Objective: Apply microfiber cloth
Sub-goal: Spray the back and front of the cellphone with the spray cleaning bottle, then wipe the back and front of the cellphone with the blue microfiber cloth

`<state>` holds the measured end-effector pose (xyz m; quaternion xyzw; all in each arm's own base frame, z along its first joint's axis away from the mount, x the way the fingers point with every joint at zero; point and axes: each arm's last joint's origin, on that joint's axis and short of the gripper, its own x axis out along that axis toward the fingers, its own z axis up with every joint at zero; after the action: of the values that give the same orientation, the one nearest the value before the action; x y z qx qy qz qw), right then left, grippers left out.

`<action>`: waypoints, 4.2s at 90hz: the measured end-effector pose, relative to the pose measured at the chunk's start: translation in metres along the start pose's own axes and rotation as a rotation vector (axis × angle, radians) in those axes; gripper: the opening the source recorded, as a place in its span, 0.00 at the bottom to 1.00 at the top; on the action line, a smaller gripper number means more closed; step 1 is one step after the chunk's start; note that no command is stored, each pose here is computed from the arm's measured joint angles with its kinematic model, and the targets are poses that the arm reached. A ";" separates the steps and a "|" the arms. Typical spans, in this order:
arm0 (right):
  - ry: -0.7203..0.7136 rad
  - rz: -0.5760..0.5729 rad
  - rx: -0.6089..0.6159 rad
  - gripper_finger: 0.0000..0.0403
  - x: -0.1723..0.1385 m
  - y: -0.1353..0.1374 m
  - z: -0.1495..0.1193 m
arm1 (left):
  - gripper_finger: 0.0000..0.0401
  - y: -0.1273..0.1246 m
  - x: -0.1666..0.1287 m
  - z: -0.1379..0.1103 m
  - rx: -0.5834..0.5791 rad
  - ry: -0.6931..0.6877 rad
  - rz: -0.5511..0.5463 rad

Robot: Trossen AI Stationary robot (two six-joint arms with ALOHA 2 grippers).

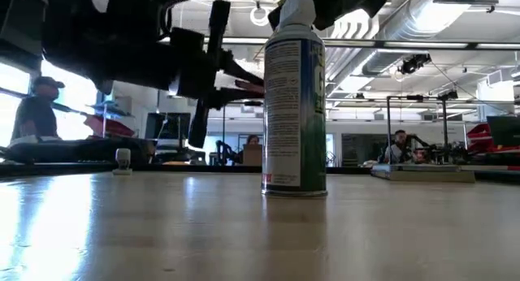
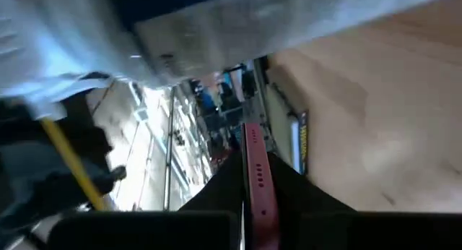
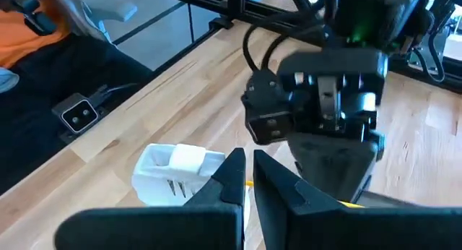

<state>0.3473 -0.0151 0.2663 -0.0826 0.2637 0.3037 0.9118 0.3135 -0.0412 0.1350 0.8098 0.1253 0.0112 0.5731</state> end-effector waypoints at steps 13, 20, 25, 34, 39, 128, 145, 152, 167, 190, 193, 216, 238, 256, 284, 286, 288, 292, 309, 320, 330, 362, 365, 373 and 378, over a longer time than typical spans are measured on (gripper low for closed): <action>0.000 0.000 0.000 0.00 0.000 0.000 0.000 | 0.02 0.000 -0.001 0.003 0.098 -0.009 -0.009; 0.005 -0.012 -0.001 0.00 0.000 0.000 0.000 | 0.02 0.001 -0.002 0.006 0.144 0.008 -0.014; 0.009 -0.027 -0.003 0.00 0.000 -0.001 0.000 | 0.02 0.004 -0.002 0.008 0.159 0.031 -0.010; 0.006 -0.055 -0.012 0.00 0.000 -0.002 0.001 | 0.02 0.009 -0.004 0.013 0.151 0.073 -0.005; 0.008 -0.082 -0.017 0.00 -0.001 -0.003 0.002 | 0.02 0.010 -0.007 0.016 0.129 0.103 -0.015; 0.036 -0.137 0.236 0.00 -0.009 0.119 0.052 | 0.02 0.024 -0.066 0.080 -1.019 0.340 0.136; 0.131 -0.277 0.368 0.00 0.010 0.158 0.039 | 0.02 0.066 -0.076 0.103 -1.318 0.207 0.266; 0.133 -0.317 0.402 0.00 0.022 0.170 0.026 | 0.02 0.082 -0.087 0.106 -1.399 0.148 0.303; 0.094 -0.401 0.464 0.00 0.049 0.178 -0.005 | 0.02 0.105 -0.112 0.096 -1.708 0.003 0.364; 0.000 -0.501 0.435 0.00 0.091 0.162 -0.049 | 0.02 0.075 -0.131 0.071 -2.092 -0.258 0.242; -0.007 -0.528 0.437 0.00 0.094 0.159 -0.053 | 0.02 0.068 -0.132 0.069 -2.107 -0.247 0.226; -0.057 -0.629 0.414 0.00 0.115 0.126 -0.079 | 0.02 0.037 -0.133 0.056 -2.214 -0.234 0.155; -0.108 -0.722 0.425 0.00 0.121 0.086 -0.094 | 0.02 0.033 -0.130 0.055 -2.191 -0.196 0.134; -0.118 -0.848 0.430 0.00 0.109 0.050 -0.104 | 0.02 0.029 -0.128 0.055 -2.193 -0.163 0.122; 0.017 -0.853 0.393 0.00 0.084 0.042 -0.099 | 0.02 0.028 -0.126 0.053 -2.269 -0.138 0.133; 0.039 -0.845 0.386 0.00 0.081 0.046 -0.097 | 0.02 0.028 -0.125 0.052 -2.271 -0.136 0.135; 0.068 -0.836 0.381 0.00 0.078 0.050 -0.095 | 0.02 0.027 -0.125 0.052 -2.271 -0.131 0.138; 0.122 -0.814 0.372 0.00 0.072 0.059 -0.090 | 0.02 0.027 -0.123 0.051 -2.276 -0.130 0.133; 0.388 -0.696 0.388 0.07 0.050 0.109 -0.062 | 0.02 0.023 -0.113 0.046 -2.335 -0.158 0.050; 0.498 -0.626 0.449 0.17 0.050 0.140 -0.055 | 0.02 0.023 -0.104 0.044 -2.337 -0.109 0.030; 0.527 -0.555 0.588 0.27 0.053 0.166 -0.055 | 0.02 0.026 -0.098 0.046 -2.319 -0.078 0.017; 0.729 -0.387 1.018 0.46 0.047 0.258 -0.065 | 0.02 0.029 -0.088 0.047 -2.325 -0.063 -0.061; 0.731 -0.394 1.057 0.46 0.046 0.265 -0.066 | 0.02 0.028 -0.088 0.046 -2.324 -0.057 -0.059; 0.757 -0.400 1.143 0.44 0.044 0.283 -0.069 | 0.02 0.027 -0.086 0.044 -2.322 -0.044 -0.052; 0.794 -0.400 1.182 0.42 0.045 0.293 -0.072 | 0.02 0.027 -0.085 0.043 -2.318 -0.032 -0.048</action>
<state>0.1717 0.2201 0.1838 0.2720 0.6733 -0.1138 0.6781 0.2433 -0.1072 0.1557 -0.2034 0.0480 0.0980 0.9730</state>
